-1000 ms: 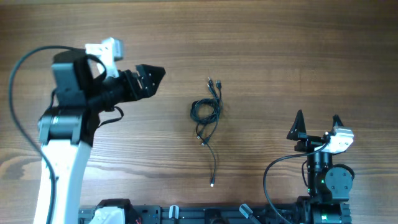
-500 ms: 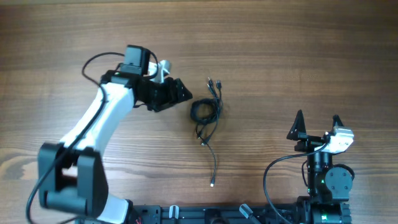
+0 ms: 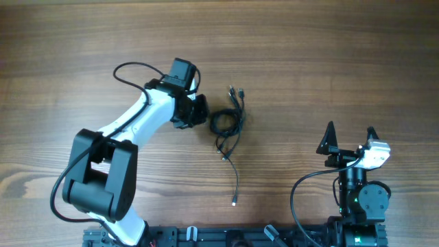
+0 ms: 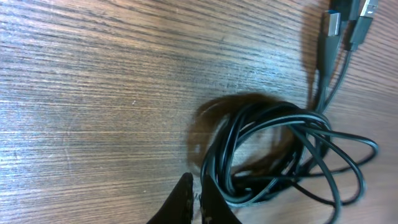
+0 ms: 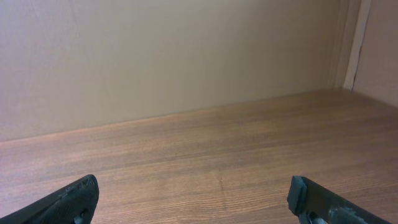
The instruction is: Untangle cables
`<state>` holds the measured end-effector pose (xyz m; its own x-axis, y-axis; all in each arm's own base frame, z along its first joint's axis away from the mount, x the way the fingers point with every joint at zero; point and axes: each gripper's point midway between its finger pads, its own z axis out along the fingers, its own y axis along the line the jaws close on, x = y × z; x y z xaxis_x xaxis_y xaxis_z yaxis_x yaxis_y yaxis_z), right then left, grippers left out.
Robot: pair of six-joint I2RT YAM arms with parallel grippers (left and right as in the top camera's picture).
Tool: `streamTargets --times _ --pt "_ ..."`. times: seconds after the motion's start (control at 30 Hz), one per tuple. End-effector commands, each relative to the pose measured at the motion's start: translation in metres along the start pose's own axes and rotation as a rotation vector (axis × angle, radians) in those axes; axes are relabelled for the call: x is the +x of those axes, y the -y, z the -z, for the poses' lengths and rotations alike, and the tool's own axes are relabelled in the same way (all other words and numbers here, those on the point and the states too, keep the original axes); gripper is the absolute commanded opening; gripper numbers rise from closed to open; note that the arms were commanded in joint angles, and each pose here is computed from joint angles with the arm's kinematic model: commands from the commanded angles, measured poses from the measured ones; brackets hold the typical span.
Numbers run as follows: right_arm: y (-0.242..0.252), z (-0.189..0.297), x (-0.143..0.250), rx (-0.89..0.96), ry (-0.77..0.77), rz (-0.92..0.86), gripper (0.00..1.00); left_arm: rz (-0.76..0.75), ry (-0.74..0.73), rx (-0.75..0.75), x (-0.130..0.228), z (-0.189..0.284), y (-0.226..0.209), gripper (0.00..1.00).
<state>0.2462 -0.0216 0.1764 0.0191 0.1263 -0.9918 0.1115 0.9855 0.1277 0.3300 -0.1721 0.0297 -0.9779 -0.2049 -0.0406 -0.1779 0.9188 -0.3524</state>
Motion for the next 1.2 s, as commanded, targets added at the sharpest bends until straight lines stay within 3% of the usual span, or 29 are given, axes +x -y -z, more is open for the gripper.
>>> streamTargets --times 0.0,0.23,0.47,0.83,0.97,1.03,1.07,1.17 --pt "0.003 0.0 -0.003 0.015 0.014 -0.007 1.0 0.053 0.058 -0.113 -0.001 -0.007 -0.008 0.08" --pt "0.003 0.0 -0.003 0.015 0.014 -0.007 1.0 0.018 0.07 -0.09 0.005 -0.012 0.012 0.11" --pt "0.003 0.0 -0.003 0.015 0.014 -0.007 1.0 -0.028 0.095 -0.135 0.011 -0.015 0.016 0.24" --pt "0.01 0.003 -0.03 0.062 0.128 -0.017 1.0 -0.043 0.062 -0.191 0.019 -0.037 0.008 0.28" --pt "0.001 0.01 -0.068 0.01 0.284 -0.067 1.0 -0.042 0.057 -0.196 0.02 -0.039 0.007 0.2" --pt "-0.012 0.009 -0.061 -0.066 0.25 -0.053 1.0 -0.044 0.063 -0.19 0.018 -0.039 0.008 0.15" --pt "-0.02 0.008 -0.055 -0.116 0.22 -0.046 1.0 -0.044 0.065 -0.188 0.018 -0.039 0.008 0.06" --pt "-0.037 0.01 -0.052 -0.214 0.208 -0.02 1.0 -0.045 0.067 -0.187 0.017 -0.039 0.009 0.04"
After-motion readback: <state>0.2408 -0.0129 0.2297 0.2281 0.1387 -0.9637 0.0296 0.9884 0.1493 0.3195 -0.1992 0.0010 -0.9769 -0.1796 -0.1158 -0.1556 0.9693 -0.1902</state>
